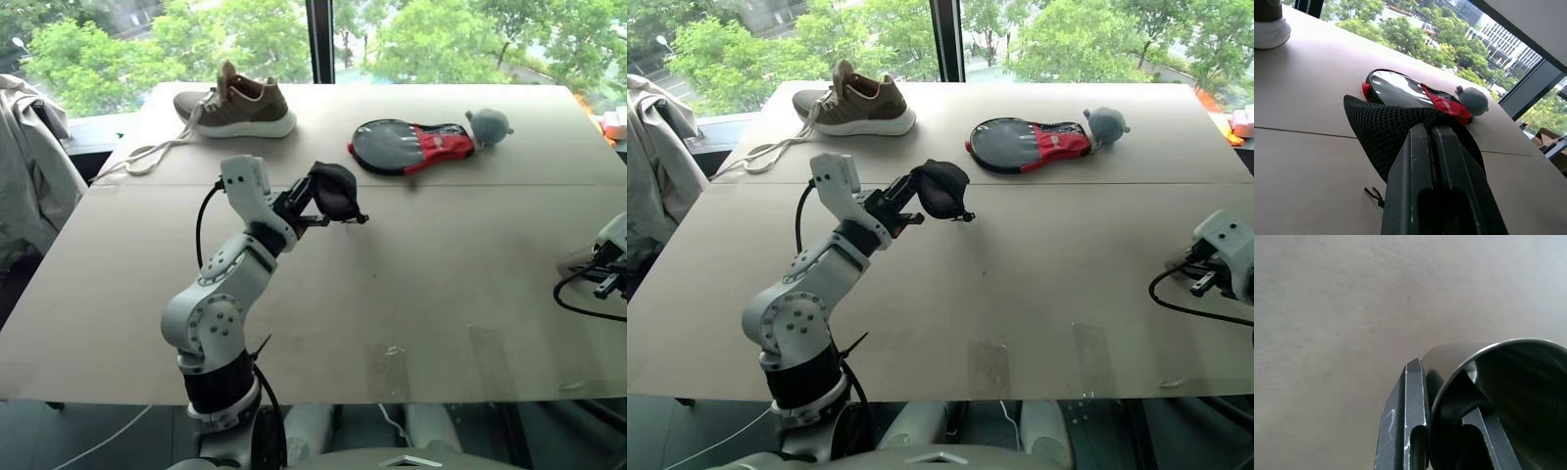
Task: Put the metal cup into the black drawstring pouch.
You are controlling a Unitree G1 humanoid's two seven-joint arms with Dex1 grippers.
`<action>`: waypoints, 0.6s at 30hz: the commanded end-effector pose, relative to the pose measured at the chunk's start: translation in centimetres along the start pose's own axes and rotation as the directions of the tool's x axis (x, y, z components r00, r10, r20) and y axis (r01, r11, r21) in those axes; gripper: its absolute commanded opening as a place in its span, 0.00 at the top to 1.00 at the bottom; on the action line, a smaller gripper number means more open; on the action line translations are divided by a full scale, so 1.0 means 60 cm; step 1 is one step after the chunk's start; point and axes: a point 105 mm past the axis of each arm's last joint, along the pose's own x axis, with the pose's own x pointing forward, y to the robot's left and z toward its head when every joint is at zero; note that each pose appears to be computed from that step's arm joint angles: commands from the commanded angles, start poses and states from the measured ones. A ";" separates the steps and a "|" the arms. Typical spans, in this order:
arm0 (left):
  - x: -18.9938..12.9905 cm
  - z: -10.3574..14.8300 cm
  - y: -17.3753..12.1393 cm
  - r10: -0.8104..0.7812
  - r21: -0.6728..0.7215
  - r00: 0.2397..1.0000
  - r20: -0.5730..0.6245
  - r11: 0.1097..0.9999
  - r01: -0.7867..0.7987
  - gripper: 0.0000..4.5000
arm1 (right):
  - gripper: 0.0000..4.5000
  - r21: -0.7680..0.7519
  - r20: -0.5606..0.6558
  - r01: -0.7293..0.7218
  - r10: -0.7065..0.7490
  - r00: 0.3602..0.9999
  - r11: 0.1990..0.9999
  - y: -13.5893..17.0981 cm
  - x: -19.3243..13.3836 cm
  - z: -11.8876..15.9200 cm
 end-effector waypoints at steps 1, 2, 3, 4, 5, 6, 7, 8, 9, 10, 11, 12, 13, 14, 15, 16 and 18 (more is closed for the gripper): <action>-0.001 0.017 -0.023 -0.055 -0.062 0.997 0.046 0.996 0.057 1.00 | 0.99 -0.096 0.368 -0.211 0.232 0.900 0.973 0.107 0.009 0.175; 0.000 0.017 -0.024 -0.059 -0.074 0.997 0.045 0.995 0.062 1.00 | 0.99 -0.108 0.447 -0.267 0.287 0.847 0.958 0.136 0.007 0.210; 0.000 0.016 -0.025 -0.063 -0.085 0.997 0.043 0.994 0.067 1.00 | 0.99 -0.119 0.513 -0.314 0.329 0.793 0.942 0.163 0.005 0.241; 0.001 0.014 -0.025 -0.066 -0.089 0.997 0.040 0.994 0.070 1.00 | 0.99 -0.134 0.550 -0.343 0.357 0.755 0.930 0.184 0.005 0.260; 0.002 0.013 -0.027 -0.071 -0.091 0.997 0.036 0.993 0.074 1.00 | 0.99 -0.154 0.578 -0.370 0.387 0.718 0.916 0.205 0.004 0.275; 0.002 0.012 -0.028 -0.074 -0.093 0.997 0.033 0.993 0.077 1.00 | 0.99 -0.166 0.599 -0.391 0.408 0.689 0.905 0.222 0.004 0.287; 0.003 0.012 -0.029 -0.078 -0.098 0.996 0.033 0.992 0.081 1.00 | 0.99 -0.171 0.621 -0.415 0.425 0.659 0.894 0.237 0.003 0.297; 0.003 0.012 -0.030 -0.081 -0.102 0.996 0.033 0.991 0.084 1.00 | 0.99 -0.170 0.634 -0.429 0.432 0.641 0.887 0.245 0.003 0.303; 0.004 0.012 -0.032 -0.086 -0.104 0.996 0.032 0.991 0.089 1.00 | 0.99 -0.177 0.650 -0.434 0.436 0.623 0.884 0.255 0.007 0.310; 0.004 0.012 -0.034 -0.094 -0.108 0.995 0.032 0.989 0.097 1.00 | 0.99 -0.182 0.661 -0.434 0.437 0.610 0.882 0.263 0.011 0.316; 0.005 0.012 -0.035 -0.098 -0.110 0.995 0.030 0.989 0.101 1.00 | 0.99 -0.181 0.674 -0.449 0.443 0.591 0.875 0.271 0.013 0.322; 0.005 0.012 -0.036 -0.104 -0.111 0.994 0.029 0.988 0.106 1.00 | 0.99 -0.182 0.688 -0.468 0.452 0.567 0.865 0.278 0.012 0.329; 0.004 0.012 -0.037 -0.109 -0.112 0.994 0.027 0.988 0.111 1.00 | 0.99 -0.183 0.695 -0.479 0.458 0.554 0.859 0.282 0.012 0.333; 0.004 0.012 -0.038 -0.112 -0.112 0.993 0.026 0.987 0.115 1.00 | 0.99 -0.184 0.698 -0.484 0.461 0.548 0.855 0.286 0.013 0.335; 0.003 0.013 -0.039 -0.116 -0.112 0.993 0.025 0.987 0.119 1.00 | 0.99 -0.189 0.696 -0.488 0.467 0.545 0.852 0.291 0.017 0.336; 0.002 0.012 -0.039 -0.120 -0.111 0.993 0.022 0.986 0.122 1.00 | 0.99 -0.194 0.692 -0.499 0.478 0.541 0.845 0.298 0.021 0.336; -0.001 0.009 -0.042 -0.129 -0.110 0.992 0.014 0.986 0.129 1.00 | 0.99 -0.194 0.688 -0.511 0.488 0.537 0.837 0.312 0.032 0.336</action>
